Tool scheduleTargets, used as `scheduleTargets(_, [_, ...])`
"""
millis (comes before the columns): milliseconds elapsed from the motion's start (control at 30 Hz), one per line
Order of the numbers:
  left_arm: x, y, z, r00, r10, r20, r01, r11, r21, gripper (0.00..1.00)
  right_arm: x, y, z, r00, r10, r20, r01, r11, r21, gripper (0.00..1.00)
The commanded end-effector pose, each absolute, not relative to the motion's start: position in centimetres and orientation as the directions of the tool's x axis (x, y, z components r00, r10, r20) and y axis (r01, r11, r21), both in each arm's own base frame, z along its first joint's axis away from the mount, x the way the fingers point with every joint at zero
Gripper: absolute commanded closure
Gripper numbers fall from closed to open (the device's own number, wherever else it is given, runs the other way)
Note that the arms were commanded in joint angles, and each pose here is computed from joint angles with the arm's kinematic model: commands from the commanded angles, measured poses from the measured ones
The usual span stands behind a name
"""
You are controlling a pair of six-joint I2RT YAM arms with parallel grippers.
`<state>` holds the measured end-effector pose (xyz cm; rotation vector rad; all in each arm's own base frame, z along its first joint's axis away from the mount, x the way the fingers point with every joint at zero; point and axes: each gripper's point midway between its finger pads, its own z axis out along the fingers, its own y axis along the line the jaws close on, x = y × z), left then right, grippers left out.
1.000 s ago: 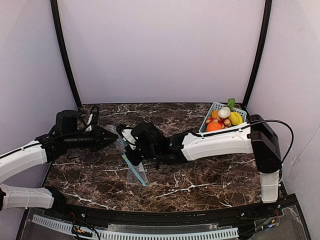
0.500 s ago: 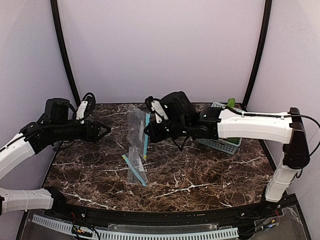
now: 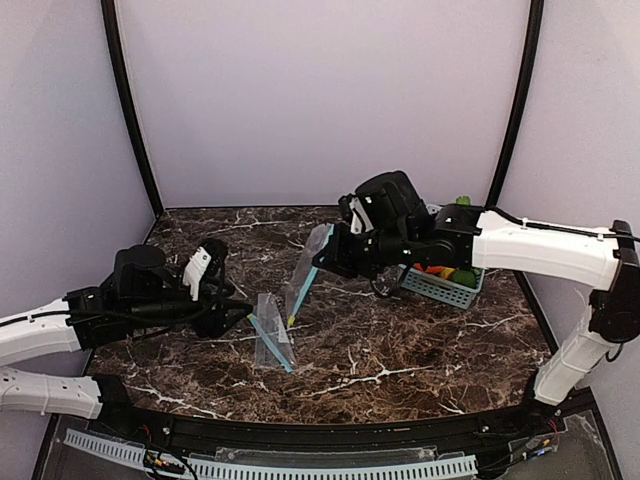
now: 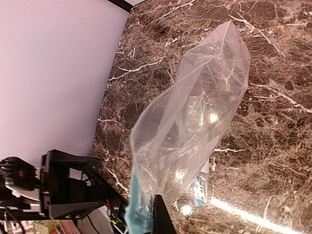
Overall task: Place the food in the zip-top bag and seal the zipper
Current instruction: Pass from the left arm to the right, then pass from the right arm to the left
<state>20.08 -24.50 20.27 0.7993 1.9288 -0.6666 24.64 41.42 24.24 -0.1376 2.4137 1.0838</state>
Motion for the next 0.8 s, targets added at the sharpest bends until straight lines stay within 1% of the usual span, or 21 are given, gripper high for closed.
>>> scheduleTargets(0, [21.0, -26.1, 22.3, -0.219, 0.211, -0.953, 0.763, 0.646, -0.033, 0.37, 24.4, 40.4, 27.0, -0.899, 0.244, -0.365, -0.146, 0.617, 0.773, 1.0])
scheduleTargets(167, [20.6, -28.9, 22.5, -0.178, 0.21, -0.961, 0.802, 0.597, -0.018, 0.37, 25.3, 39.4, 27.9, -0.878, 0.321, -0.356, -0.079, 0.636, 0.768, 1.0])
scheduleTargets(300, [20.4, -30.5, 22.1, -0.177, 0.234, -0.956, 0.822, 0.569, -0.013, 0.37, 25.6, 39.3, 28.4, -0.869, 0.341, -0.358, -0.069, 0.633, 0.771, 1.0])
scheduleTargets(333, [20.3, -30.9, 21.9, -0.175, 0.246, -0.953, 0.827, 0.562, -0.008, 0.39, 25.6, 39.2, 28.4, -0.867, 0.344, -0.359, -0.067, 0.634, 0.77, 1.0])
scheduleTargets(467, [20.1, -31.3, 21.3, -0.176, 0.261, -0.949, 0.834, 0.552, -0.003, 0.43, 25.9, 38.9, 28.6, -0.857, 0.357, -0.371, -0.065, 0.64, 0.766, 1.0])
scheduleTargets(667, [20.0, -31.4, 20.8, -0.184, 0.276, -0.943, 0.837, 0.548, -0.003, 0.43, 26.1, 38.5, 28.7, -0.843, 0.374, -0.386, -0.062, 0.646, 0.761, 1.0])
scheduleTargets(767, [20.0, -31.9, 20.6, -0.185, 0.29, -0.939, 0.84, 0.543, 0.002, 0.41, 26.3, 38.3, 28.9, -0.836, 0.381, -0.394, -0.062, 0.648, 0.759, 1.0])
